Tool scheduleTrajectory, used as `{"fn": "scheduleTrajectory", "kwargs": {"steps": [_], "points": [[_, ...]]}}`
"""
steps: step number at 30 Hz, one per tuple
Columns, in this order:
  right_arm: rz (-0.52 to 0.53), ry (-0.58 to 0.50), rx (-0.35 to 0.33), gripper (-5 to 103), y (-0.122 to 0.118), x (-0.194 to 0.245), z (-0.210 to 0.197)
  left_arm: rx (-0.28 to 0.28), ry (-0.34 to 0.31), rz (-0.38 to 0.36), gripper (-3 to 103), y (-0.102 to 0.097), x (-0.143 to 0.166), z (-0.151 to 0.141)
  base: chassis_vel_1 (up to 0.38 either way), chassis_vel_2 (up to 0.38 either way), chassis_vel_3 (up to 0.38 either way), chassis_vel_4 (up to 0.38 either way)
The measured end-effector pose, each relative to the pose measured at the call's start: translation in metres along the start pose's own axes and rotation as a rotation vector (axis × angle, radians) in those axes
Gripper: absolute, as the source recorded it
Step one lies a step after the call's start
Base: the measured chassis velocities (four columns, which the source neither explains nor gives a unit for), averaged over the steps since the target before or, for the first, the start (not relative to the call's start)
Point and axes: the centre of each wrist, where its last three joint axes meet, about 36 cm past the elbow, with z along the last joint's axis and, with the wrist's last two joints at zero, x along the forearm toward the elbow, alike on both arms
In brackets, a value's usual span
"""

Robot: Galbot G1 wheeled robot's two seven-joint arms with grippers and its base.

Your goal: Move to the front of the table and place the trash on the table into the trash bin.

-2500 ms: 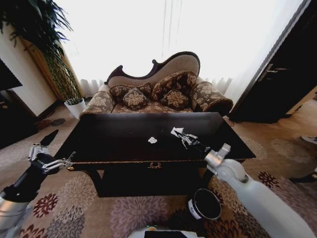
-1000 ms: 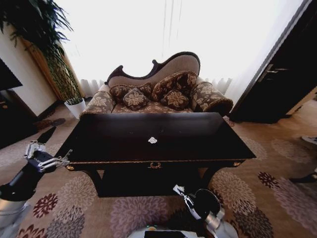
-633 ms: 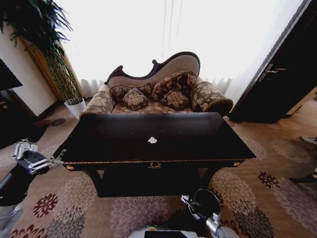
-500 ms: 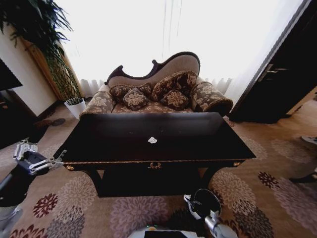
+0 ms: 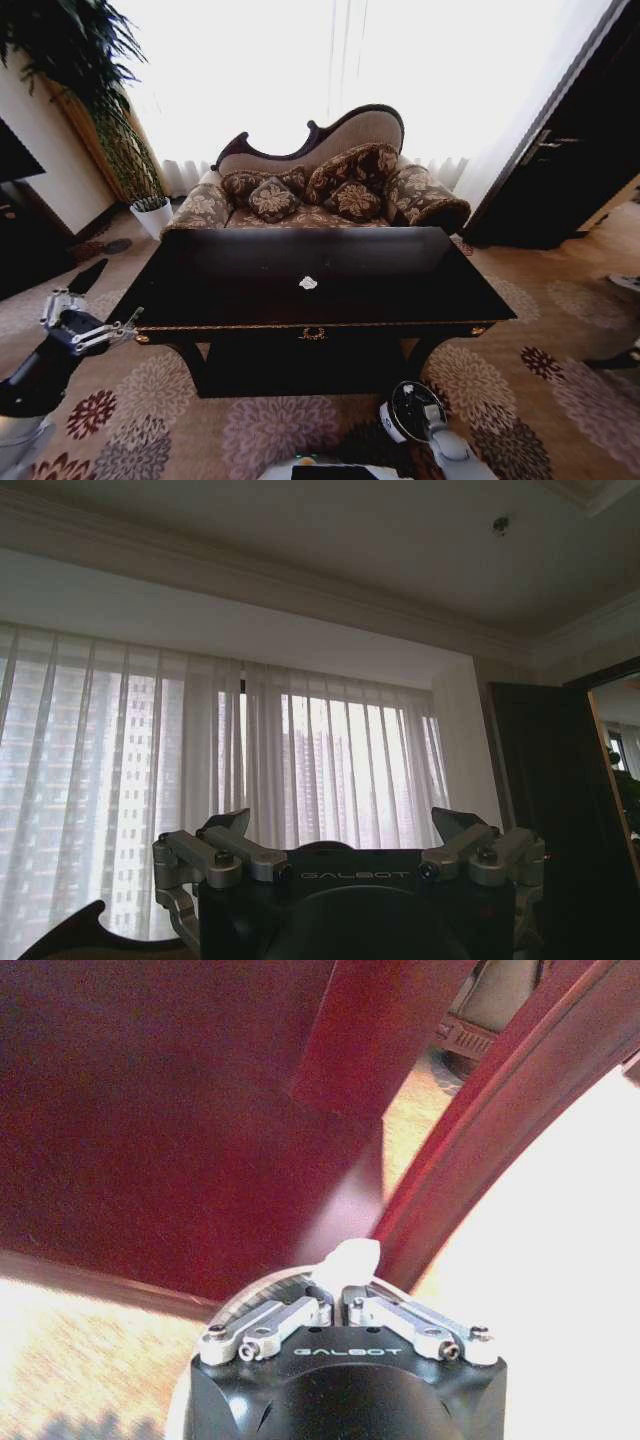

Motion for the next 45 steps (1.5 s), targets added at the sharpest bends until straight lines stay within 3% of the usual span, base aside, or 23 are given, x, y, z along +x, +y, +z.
{"fn": "scheduleTrajectory", "kwargs": {"steps": [3, 9, 13, 15, 17, 21, 22, 25, 27, 30, 31, 41, 43, 45], "points": [[0.025, 0.028, 0.087, 3, -0.007, 0.000, 0.006, 0.011, 0.004, 0.008, 100, -0.006, -0.003, 0.004, 0.000, 0.000, 0.000, 0.000], [0.022, 0.085, 0.116, 11, -0.011, 0.004, 0.020, 0.015, 0.012, 0.014, 100, -0.010, -0.005, 0.007, 0.000, 0.000, 0.000, 0.000], [0.022, 0.124, 0.107, 32, -0.010, 0.006, 0.027, 0.009, 0.013, 0.016, 100, -0.010, -0.004, 0.005, 0.000, 0.000, 0.000, 0.000], [0.021, 0.127, 0.105, 32, -0.010, 0.007, 0.028, 0.007, 0.012, 0.016, 100, -0.010, -0.004, 0.004, 0.000, 0.000, 0.000, 0.000], [0.011, 0.137, 0.087, 48, -0.006, 0.010, 0.033, 0.001, 0.002, 0.019, 100, -0.010, -0.004, -0.001, 0.000, 0.000, 0.000, 0.000], [0.000, 0.134, 0.082, 54, -0.002, 0.013, 0.035, 0.000, 0.000, 0.017, 100, -0.010, -0.003, -0.002, 0.000, 0.000, 0.000, 0.000], [-0.009, 0.131, 0.076, 66, 0.002, 0.014, 0.036, -0.002, -0.002, 0.017, 100, -0.011, -0.003, -0.001, 0.000, 0.000, 0.000, 0.000], [-0.019, 0.127, 0.070, 71, 0.006, 0.016, 0.037, -0.004, -0.005, 0.019, 100, -0.012, -0.002, -0.002, 0.000, 0.000, 0.000, 0.000], [-0.028, 0.120, 0.059, 82, 0.009, 0.017, 0.036, -0.008, -0.007, 0.021, 100, -0.013, -0.002, -0.003, 0.000, 0.000, 0.000, 0.000], [-0.035, 0.114, 0.051, 82, 0.011, 0.017, 0.035, -0.009, -0.006, 0.021, 100, -0.013, -0.002, -0.003, 0.000, 0.000, 0.000, 0.000], [-0.045, 0.102, 0.042, 97, 0.013, 0.017, 0.033, -0.010, -0.006, 0.022, 100, -0.013, -0.002, -0.004, 0.000, 0.000, 0.000, 0.000], [-0.112, 0.043, -0.010, 100, 0.024, 0.025, 0.022, -0.009, -0.007, 0.028, 100, -0.011, -0.003, -0.003, 0.000, 0.000, 0.000, 0.000], [-0.186, 0.005, -0.019, 100, 0.029, 0.034, 0.019, -0.005, -0.007, 0.025, 100, -0.010, -0.004, 0.000, 0.000, 0.000, 0.000, 0.000], [-0.249, -0.046, 0.014, 100, 0.026, 0.040, 0.020, 0.003, -0.007, 0.026, 100, -0.010, -0.005, 0.003, 0.000, 0.000, 0.000, 0.000]]}}
